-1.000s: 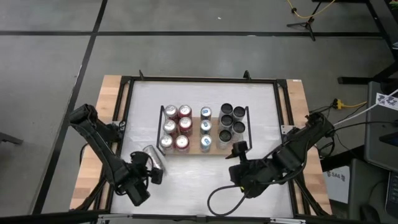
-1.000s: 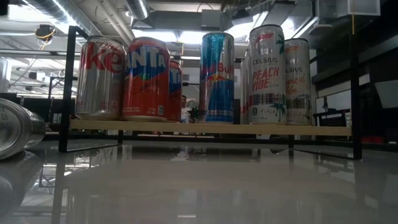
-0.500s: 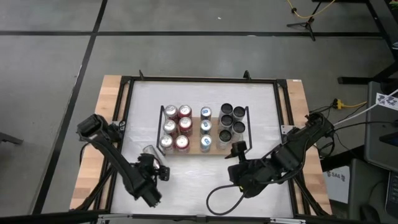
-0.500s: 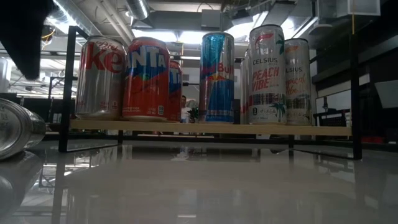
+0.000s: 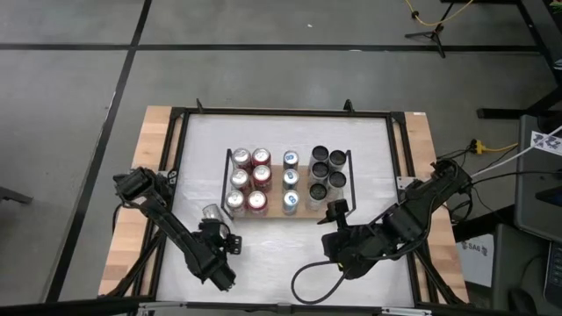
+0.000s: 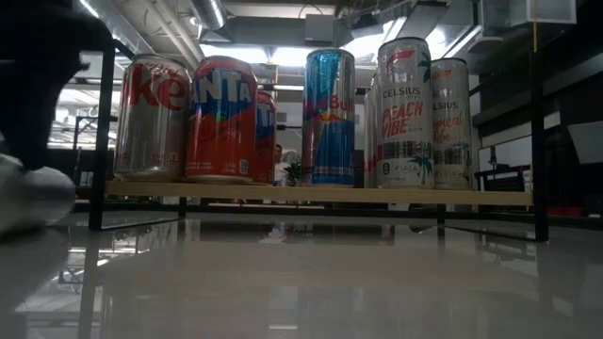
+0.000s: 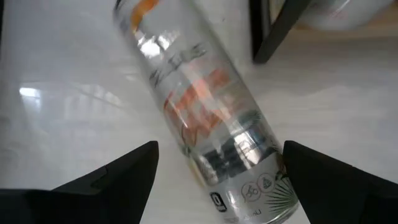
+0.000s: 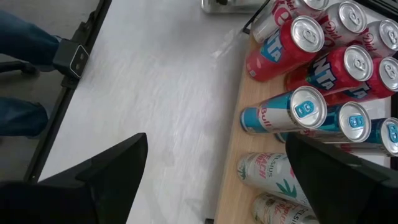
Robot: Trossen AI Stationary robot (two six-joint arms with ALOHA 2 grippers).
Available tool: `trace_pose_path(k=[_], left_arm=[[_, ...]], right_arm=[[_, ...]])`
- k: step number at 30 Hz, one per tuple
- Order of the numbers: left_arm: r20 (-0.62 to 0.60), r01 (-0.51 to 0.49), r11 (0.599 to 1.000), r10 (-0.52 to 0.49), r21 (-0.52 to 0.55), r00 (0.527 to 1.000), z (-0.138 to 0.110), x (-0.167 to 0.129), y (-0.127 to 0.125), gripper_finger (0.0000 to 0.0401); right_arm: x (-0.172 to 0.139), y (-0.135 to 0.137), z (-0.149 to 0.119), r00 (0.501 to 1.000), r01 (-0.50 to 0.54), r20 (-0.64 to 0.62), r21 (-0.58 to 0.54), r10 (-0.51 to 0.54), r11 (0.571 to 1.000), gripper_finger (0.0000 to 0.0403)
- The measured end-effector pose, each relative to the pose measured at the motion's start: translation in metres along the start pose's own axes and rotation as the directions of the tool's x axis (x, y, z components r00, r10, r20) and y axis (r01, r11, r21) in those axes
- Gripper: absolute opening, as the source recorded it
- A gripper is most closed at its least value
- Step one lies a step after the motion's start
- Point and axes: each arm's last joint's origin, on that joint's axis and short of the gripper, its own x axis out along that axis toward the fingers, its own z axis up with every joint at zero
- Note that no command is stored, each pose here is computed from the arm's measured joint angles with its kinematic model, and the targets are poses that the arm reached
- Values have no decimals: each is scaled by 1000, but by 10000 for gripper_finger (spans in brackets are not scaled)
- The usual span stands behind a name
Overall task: Place canned beverage on shelf
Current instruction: Put the white-yellow soda can on the shelf aligned with the other white-yellow soda can
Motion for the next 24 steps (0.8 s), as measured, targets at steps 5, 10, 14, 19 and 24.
trace_pose_path(k=[5, 10, 14, 19, 24], left_arm=[[4, -23, 1000, 23, 18, 1000, -10, 8, 0, 337], [11, -28, 998, 28, 47, 1000, -17, 10, 4, 337], [24, -12, 995, 10, 95, 1000, -20, 8, 8, 337], [53, 20, 988, -29, 156, 998, -22, 7, 9, 337], [70, 35, 983, -48, 183, 996, -21, 8, 9, 337]], right_arm=[[0, 0, 0, 1000, -1, 0, -1, 1, 1000, 379], [0, 0, 0, 1000, -1, 0, -1, 1, 1000, 379], [0, 0, 0, 1000, -1, 0, -1, 1, 1000, 379], [0, 0, 0, 1000, -1, 0, -1, 1, 1000, 379], [0, 0, 0, 1000, -1, 0, -1, 1, 1000, 379]])
